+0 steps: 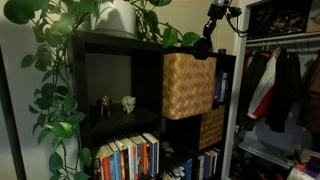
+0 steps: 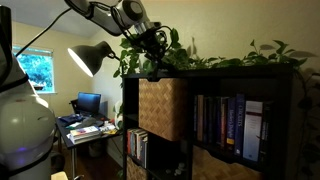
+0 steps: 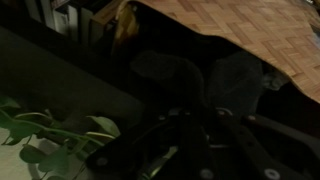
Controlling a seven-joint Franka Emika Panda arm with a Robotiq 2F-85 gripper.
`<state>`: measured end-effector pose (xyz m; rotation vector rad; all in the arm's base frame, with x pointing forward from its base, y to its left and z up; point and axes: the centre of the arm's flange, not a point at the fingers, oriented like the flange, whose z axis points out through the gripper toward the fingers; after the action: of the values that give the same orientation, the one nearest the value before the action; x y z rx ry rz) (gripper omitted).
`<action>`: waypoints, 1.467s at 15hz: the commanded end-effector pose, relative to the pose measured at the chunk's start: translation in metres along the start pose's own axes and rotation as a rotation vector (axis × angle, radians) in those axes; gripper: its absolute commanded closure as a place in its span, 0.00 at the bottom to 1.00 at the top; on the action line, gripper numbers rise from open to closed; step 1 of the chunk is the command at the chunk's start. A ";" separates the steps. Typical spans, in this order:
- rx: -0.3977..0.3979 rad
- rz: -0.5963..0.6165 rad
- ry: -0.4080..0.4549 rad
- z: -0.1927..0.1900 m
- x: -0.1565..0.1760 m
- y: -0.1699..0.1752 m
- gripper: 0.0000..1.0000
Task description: Partially pull out the basket from the shelf, remove socks from it and put them on top of the shelf, and then push the basket back into the shelf
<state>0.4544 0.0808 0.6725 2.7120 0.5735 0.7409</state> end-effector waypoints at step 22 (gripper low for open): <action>-0.222 0.584 0.197 0.028 0.005 0.126 0.93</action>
<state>0.4954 -0.0249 0.7043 2.5846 -0.2008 1.0333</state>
